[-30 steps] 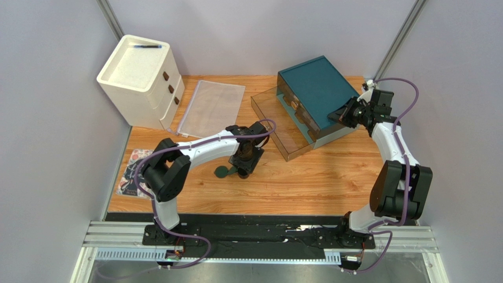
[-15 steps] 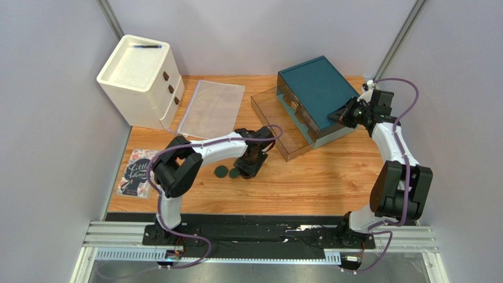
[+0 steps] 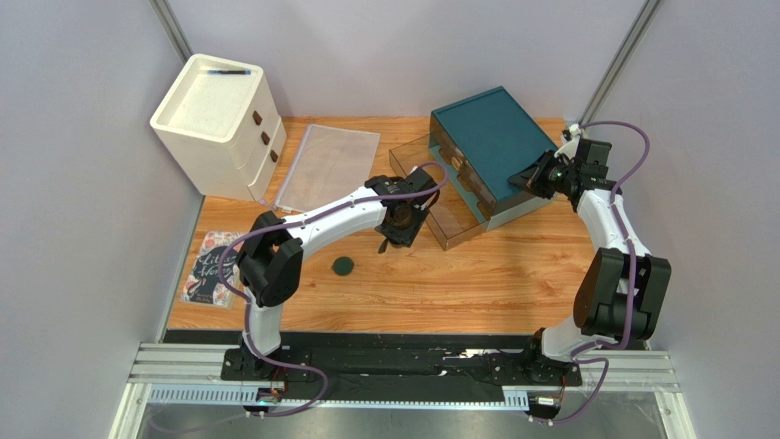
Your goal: Organize the makeup
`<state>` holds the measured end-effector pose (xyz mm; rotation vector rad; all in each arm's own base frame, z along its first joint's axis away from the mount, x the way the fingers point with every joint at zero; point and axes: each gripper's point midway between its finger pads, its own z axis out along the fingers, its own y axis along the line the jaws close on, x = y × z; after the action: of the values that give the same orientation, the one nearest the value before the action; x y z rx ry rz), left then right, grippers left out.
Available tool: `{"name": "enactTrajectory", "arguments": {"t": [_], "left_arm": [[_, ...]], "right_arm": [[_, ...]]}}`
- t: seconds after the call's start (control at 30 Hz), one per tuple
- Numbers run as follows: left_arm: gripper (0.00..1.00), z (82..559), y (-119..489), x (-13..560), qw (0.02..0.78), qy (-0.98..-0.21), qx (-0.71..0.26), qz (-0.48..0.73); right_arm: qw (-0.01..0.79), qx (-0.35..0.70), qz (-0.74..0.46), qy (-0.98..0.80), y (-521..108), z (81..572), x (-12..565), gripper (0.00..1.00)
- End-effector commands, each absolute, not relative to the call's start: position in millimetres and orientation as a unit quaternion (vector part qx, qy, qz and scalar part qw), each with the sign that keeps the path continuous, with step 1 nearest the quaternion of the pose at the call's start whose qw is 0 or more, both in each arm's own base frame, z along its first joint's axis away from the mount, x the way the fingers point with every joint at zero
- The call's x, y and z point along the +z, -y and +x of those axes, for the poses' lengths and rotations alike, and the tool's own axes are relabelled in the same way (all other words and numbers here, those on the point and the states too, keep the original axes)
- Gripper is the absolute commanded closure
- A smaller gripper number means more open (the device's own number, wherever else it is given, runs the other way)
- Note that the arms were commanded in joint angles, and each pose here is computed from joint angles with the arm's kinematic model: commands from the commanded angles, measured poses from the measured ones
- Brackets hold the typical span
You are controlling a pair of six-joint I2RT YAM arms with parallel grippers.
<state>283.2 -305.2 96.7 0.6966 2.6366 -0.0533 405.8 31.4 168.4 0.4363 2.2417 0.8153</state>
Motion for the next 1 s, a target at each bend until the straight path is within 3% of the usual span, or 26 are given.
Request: {"name": "enactTrajectory", "arguments": {"t": [0.0,0.13,0.4,0.63,0.83,0.97], "left_arm": [[1.00,308,320,154,0.275,-0.930,-0.034,0.242],[1.00,326,340,171,0.292,-0.926,-0.065,0.229],[1.00,367,413,212,0.312,-0.898,-0.262,0.167],[0.98,393,459,186,0.255,-0.891,-0.350,0.135],[0.85,399,473,165,0.233,-0.896,-0.359,0.118],[0.59,393,465,144,0.210,-0.910,-0.341,0.110]], "right_arm": [[0.174,0.222,0.238,-0.929,-16,340,67,1.00],[0.173,0.222,0.238,-0.930,-16,340,66,1.00],[0.169,0.222,0.238,-0.930,-16,340,64,1.00],[0.167,0.222,0.238,-0.931,-16,340,63,1.00],[0.167,0.222,0.239,-0.930,-16,341,64,1.00],[0.164,0.223,0.239,-0.931,-16,341,64,1.00]]}}
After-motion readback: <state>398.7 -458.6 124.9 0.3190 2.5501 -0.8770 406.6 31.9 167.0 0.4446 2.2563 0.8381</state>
